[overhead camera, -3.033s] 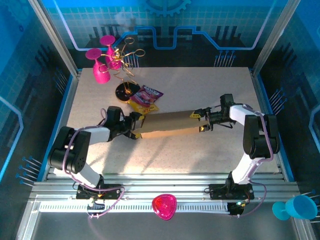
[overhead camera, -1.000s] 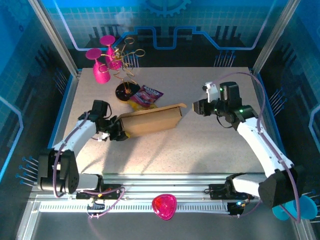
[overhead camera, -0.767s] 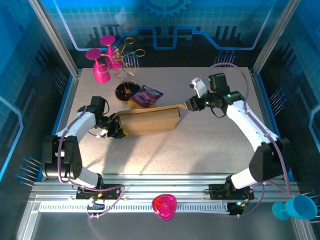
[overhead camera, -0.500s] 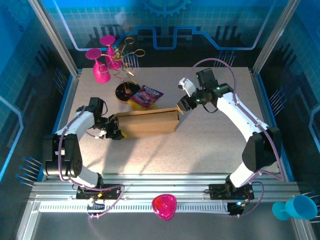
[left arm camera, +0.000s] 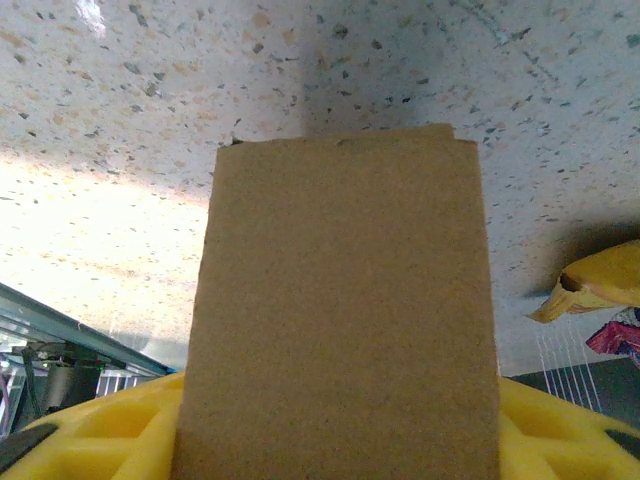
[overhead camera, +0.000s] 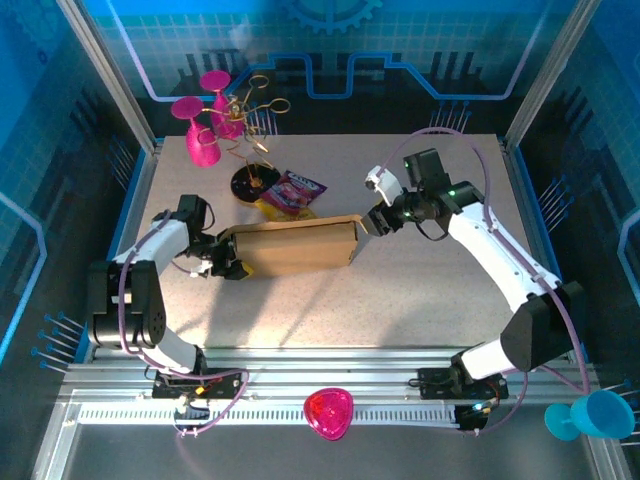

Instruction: Fold the paper box

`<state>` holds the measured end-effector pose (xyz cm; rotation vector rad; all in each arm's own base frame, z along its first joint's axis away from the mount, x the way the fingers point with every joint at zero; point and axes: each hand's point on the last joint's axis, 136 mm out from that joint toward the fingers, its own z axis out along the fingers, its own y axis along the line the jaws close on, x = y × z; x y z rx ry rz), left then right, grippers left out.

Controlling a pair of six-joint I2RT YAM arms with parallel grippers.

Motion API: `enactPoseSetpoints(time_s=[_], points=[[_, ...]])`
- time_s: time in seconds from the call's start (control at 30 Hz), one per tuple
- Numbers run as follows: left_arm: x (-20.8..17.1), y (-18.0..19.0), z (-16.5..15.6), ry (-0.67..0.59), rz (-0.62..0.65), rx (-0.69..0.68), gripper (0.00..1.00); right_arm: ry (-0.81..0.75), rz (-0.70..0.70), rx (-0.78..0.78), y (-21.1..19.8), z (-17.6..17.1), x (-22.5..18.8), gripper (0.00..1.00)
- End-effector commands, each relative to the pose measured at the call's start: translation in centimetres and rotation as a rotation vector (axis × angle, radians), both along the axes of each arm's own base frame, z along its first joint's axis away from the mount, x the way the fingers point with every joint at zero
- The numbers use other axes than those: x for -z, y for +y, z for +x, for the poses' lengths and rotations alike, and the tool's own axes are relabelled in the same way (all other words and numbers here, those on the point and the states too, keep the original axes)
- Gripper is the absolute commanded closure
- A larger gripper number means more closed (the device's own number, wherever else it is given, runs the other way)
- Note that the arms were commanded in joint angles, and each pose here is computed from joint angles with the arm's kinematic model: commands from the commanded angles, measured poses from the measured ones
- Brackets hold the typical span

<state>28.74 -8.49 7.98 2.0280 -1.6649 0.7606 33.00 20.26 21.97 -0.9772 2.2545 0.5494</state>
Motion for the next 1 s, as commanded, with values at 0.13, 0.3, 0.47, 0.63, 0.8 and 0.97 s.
enactPoseSetpoints(time_s=[0.13, 0.3, 0.47, 0.63, 0.8, 0.97], points=[[2.2, 2.0, -2.4, 0.139, 0.132, 0.008, 1.0, 0.082, -0.023, -0.029, 1.0, 0.3, 2.1, 0.54], [2.2, 2.1, -2.4, 0.145, 0.135, 0.007, 1.0, 0.094, -0.024, -0.041, 2.0, 0.9, 2.0, 0.64], [2.2, 2.1, -2.4, 0.147, 0.135, 0.004, 1.0, 0.091, -0.03, -0.041, 2.3, 0.9, 1.8, 0.76], [2.3, 2.1, -2.3, 0.15, 0.135, -0.004, 1.0, 0.098, -0.045, -0.046, 2.3, 0.4, 2.1, 0.88], [2.4, 2.1, -2.2, 0.149, 0.131, -0.008, 1.0, 0.102, -0.069, -0.038, 2.3, 0.1, 2.4, 0.92], [2.4, 2.1, -2.1, 0.153, 0.129, -0.015, 1.0, 0.119, -0.057, 0.014, 2.7, 0.3, 1.8, 1.0]])
